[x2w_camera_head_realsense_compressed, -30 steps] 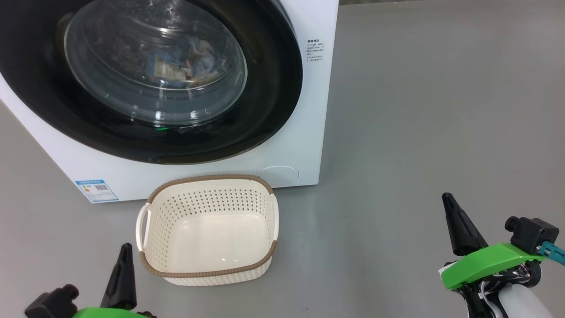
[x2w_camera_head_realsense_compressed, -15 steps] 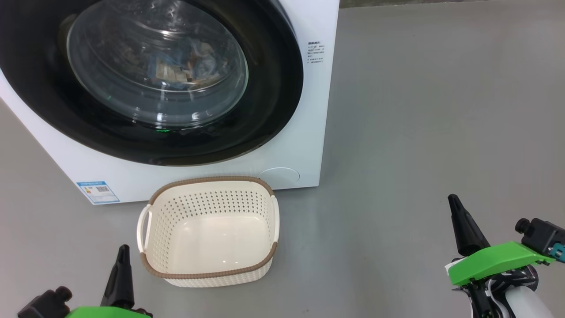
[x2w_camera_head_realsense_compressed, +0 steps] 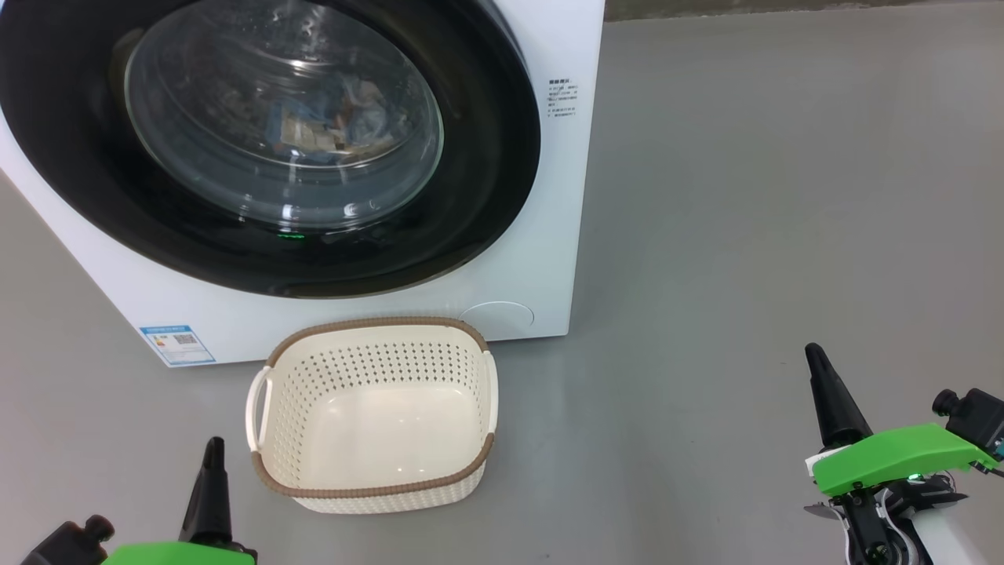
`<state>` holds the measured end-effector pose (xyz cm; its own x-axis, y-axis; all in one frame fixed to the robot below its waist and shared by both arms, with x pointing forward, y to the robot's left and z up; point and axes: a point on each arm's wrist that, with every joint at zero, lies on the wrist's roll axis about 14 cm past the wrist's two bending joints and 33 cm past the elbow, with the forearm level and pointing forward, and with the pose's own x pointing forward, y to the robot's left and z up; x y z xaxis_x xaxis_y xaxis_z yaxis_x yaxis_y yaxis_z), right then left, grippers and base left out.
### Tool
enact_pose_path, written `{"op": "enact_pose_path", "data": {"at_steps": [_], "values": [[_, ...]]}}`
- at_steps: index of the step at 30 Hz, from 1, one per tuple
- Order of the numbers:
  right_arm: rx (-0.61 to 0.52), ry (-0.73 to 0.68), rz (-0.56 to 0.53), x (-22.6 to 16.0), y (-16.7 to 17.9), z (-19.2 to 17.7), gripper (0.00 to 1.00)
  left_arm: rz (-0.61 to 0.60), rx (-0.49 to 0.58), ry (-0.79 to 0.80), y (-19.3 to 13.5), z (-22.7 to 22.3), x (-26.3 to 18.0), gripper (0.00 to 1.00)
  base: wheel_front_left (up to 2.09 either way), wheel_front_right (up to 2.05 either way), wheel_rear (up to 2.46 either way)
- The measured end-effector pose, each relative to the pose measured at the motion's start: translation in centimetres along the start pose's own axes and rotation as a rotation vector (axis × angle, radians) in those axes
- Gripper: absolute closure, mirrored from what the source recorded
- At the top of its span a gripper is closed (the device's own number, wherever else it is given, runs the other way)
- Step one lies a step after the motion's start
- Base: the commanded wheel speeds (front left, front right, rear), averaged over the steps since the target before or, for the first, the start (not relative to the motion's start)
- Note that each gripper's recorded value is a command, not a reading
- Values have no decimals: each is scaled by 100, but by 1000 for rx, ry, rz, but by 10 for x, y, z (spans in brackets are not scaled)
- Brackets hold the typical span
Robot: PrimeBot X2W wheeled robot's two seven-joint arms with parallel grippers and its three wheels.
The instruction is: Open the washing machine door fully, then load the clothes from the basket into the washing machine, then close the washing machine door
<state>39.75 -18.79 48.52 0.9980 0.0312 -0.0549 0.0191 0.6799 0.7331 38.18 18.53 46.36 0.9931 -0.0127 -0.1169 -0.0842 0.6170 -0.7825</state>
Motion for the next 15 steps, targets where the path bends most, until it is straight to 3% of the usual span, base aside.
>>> {"op": "enact_pose_path", "data": {"at_steps": [15], "values": [[160,-3,-26,-4,-5,2,100,6,-141,0,-1,2,-1,100,0,0,0]]}}
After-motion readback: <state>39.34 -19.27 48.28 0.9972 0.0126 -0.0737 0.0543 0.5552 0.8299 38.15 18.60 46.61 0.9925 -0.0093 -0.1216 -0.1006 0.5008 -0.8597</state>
